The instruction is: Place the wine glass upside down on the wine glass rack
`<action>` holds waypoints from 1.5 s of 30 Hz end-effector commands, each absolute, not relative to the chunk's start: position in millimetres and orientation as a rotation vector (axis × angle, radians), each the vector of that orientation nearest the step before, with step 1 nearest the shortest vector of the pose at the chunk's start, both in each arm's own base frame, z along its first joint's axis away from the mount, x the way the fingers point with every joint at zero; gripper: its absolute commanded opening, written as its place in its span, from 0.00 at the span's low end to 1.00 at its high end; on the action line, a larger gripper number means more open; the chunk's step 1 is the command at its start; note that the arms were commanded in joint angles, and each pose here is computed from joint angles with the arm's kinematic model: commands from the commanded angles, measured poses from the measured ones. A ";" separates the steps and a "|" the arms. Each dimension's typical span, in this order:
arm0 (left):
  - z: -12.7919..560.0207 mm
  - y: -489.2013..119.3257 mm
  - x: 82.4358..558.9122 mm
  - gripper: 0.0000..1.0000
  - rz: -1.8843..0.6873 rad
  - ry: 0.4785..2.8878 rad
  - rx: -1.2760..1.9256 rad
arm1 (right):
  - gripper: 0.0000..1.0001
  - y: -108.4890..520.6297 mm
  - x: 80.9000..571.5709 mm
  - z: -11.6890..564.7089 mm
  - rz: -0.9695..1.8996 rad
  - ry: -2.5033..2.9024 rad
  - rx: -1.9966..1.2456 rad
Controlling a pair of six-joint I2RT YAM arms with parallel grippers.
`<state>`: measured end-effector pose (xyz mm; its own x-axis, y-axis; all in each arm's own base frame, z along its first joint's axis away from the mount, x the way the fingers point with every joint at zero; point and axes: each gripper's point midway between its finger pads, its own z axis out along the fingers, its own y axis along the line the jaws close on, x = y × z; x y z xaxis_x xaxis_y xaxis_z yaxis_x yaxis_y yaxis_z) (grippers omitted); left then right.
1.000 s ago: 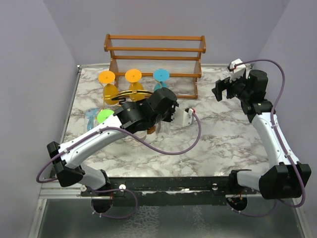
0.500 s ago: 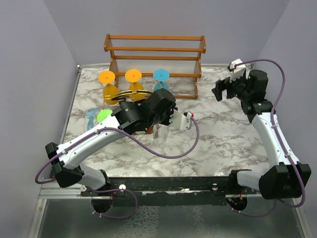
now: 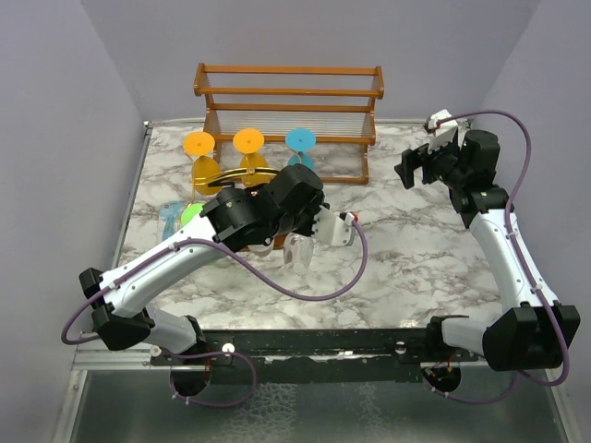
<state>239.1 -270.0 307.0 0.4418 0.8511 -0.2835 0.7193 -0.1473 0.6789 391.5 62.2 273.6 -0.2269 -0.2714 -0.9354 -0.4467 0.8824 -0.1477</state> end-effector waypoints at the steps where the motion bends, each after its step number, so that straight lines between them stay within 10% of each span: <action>1: 334.6 -271.3 229.7 0.00 0.161 1.254 1.871 | 0.95 63.3 393.2 277.2 0.188 1.808 -0.560; 45: 311.1 -297.5 236.5 0.01 0.108 1.271 1.885 | 0.95 66.6 390.6 275.4 0.203 1.805 -0.589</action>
